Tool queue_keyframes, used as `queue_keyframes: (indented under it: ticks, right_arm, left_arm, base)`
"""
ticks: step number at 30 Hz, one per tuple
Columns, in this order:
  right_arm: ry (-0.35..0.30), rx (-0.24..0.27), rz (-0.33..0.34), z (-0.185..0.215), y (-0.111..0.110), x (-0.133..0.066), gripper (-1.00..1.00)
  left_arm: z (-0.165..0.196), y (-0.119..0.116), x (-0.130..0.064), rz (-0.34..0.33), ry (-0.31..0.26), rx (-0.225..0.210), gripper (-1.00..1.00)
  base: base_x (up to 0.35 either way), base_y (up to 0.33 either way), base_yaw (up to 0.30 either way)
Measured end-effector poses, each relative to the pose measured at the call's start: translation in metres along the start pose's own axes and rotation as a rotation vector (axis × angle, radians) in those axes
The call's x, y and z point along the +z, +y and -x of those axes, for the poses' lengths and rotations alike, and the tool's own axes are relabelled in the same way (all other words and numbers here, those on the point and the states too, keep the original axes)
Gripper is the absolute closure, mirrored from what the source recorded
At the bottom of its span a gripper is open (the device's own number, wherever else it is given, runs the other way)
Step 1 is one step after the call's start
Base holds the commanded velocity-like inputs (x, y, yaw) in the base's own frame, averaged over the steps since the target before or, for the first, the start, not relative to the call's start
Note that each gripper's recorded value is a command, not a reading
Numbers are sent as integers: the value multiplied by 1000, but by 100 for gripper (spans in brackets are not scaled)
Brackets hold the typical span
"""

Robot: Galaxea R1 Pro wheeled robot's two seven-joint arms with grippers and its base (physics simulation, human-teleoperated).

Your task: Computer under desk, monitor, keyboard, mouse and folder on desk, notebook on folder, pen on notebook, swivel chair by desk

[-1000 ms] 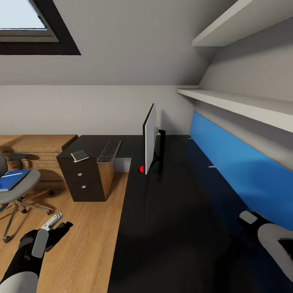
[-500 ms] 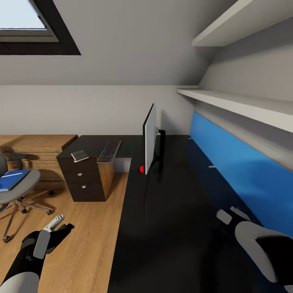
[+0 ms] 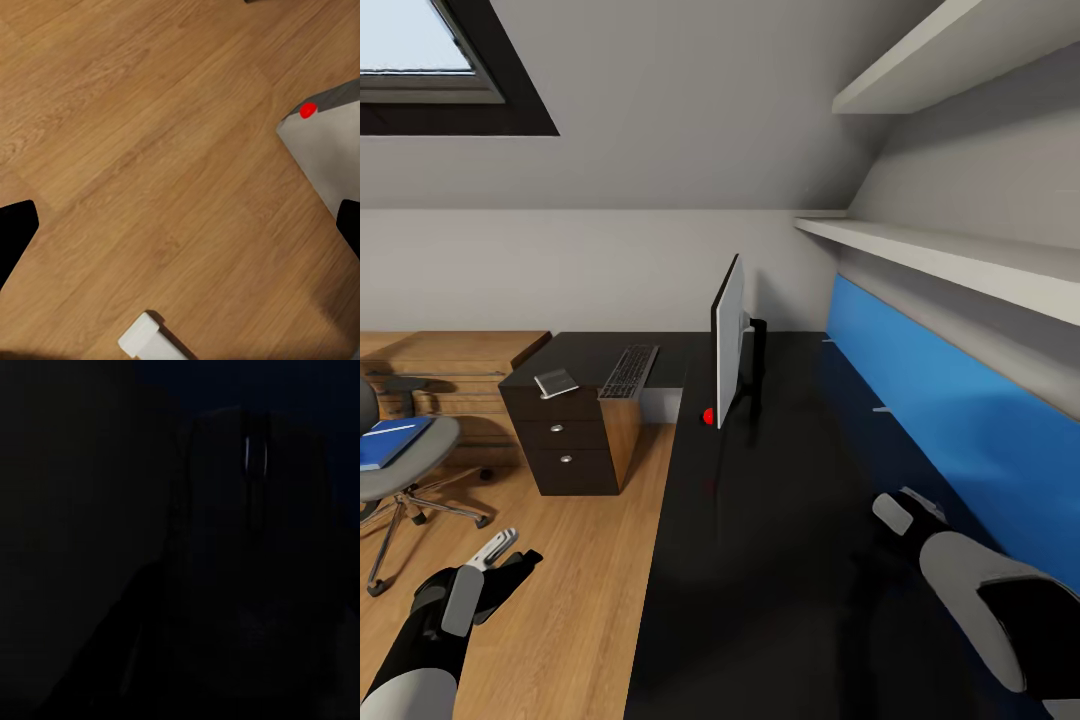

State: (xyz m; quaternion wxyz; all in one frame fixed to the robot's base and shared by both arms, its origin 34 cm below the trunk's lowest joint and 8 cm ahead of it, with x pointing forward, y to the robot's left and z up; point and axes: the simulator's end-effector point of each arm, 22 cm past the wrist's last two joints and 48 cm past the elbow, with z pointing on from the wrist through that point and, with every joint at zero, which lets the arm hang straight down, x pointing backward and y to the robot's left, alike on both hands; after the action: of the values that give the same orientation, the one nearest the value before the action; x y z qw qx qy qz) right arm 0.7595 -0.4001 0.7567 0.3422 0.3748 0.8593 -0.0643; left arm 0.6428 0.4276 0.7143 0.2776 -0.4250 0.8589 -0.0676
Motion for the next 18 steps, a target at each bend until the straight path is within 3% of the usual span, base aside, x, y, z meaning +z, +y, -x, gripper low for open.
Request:
queue_keyframes:
  ticks: [7, 18]
  right_arm:
    - [-4, -2, -51, 11, -4, -6, 100]
    - [12, -20, -37, 15, 5, -10, 100]
  left_arm:
    - [0, 0, 0, 0, 0, 0, -100]
    - [-11, 5, 5, 11, 27, 0, -100]
  base:
    - [0, 0, 0]
    - [0, 0, 0]
